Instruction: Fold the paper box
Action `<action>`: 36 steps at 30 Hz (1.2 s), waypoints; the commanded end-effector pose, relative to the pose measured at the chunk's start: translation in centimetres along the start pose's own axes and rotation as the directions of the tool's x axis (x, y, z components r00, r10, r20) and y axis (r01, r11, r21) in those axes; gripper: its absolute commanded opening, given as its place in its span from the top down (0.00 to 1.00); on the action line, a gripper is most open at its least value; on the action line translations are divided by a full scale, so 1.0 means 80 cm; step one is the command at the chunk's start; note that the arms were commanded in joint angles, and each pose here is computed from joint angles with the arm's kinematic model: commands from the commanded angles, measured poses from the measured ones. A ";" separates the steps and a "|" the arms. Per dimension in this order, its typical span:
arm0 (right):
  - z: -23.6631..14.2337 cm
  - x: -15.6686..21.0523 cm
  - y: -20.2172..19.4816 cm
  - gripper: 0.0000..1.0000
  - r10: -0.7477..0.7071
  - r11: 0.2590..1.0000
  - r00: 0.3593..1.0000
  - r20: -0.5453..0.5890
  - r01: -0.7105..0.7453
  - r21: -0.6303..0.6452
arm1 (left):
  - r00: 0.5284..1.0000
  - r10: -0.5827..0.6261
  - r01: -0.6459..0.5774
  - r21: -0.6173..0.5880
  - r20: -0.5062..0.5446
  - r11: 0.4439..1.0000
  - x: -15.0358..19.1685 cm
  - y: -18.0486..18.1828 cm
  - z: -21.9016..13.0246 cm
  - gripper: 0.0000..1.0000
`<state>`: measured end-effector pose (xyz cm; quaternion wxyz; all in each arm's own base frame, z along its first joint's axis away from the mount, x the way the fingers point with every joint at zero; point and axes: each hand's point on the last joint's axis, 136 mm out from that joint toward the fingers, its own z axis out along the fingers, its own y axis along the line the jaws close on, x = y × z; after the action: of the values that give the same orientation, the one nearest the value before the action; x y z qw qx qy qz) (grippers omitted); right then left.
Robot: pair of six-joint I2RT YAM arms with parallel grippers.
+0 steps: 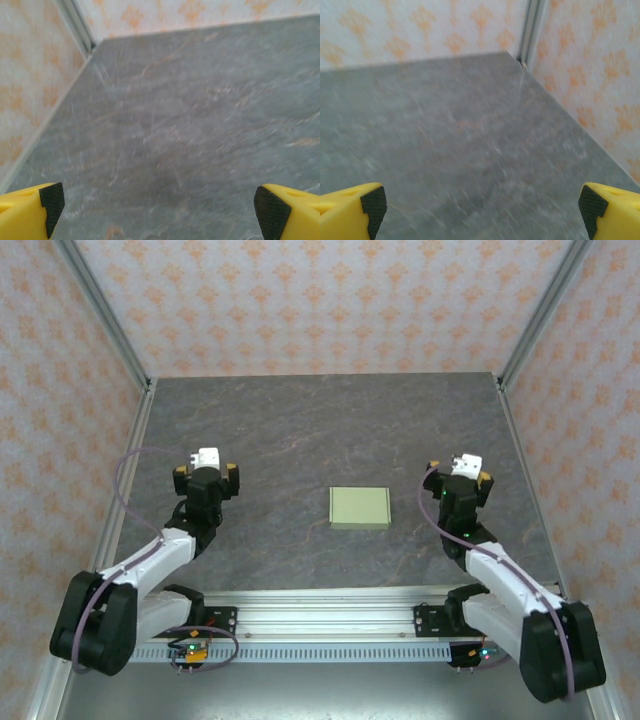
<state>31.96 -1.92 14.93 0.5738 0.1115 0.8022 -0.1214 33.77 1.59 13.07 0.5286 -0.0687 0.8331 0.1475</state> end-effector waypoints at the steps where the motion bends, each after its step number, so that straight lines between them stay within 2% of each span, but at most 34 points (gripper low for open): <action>1: 0.018 -0.011 -0.011 0.01 0.117 0.993 0.991 0.073 -0.117 0.002 | 0.987 -0.155 0.151 0.059 0.053 0.987 -0.012 0.007 0.013 0.00; 6: 0.056 0.008 -0.007 0.01 0.101 0.995 0.994 0.044 -0.101 -0.007 | 0.986 -0.152 0.147 0.069 0.074 0.987 -0.008 0.007 0.036 0.00; 7: 0.065 0.007 -0.007 0.01 0.145 0.989 0.989 0.041 -0.144 -0.021 | 0.990 -0.131 0.127 0.077 0.053 0.989 -0.008 0.004 0.042 0.00; 10: 0.094 0.022 0.007 0.01 0.118 0.992 0.992 -0.045 -0.119 -0.035 | 0.987 -0.141 0.134 0.085 0.077 0.987 -0.007 0.007 0.058 0.00; 12: 0.109 0.042 0.011 0.01 0.108 0.994 0.991 -0.074 -0.110 -0.027 | 0.986 -0.162 0.157 0.097 0.049 0.983 0.007 0.004 0.075 0.00; 13: 0.109 0.040 0.010 0.01 0.117 0.993 0.992 -0.038 -0.118 -0.030 | 0.990 -0.139 0.134 0.118 0.039 0.984 0.012 -0.004 0.082 0.00; 15: 0.108 0.043 0.006 0.01 0.118 0.993 0.990 -0.080 -0.118 -0.006 | 0.993 -0.120 0.116 0.135 0.017 0.984 0.013 -0.009 0.082 0.00; 17: 0.110 0.040 0.005 0.01 0.123 0.992 0.991 -0.053 -0.124 -0.005 | 0.993 -0.121 0.118 0.129 0.012 0.985 0.013 -0.008 0.083 0.00; 36: 0.107 0.040 0.004 0.01 0.124 0.992 0.991 -0.057 -0.124 -0.004 | 0.993 -0.120 0.117 0.130 0.018 0.985 0.013 -0.009 0.083 0.00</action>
<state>38.19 -4.12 7.77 0.5348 0.1536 0.8264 -0.0866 38.22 3.06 7.43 0.5225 -0.0859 0.8460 0.0622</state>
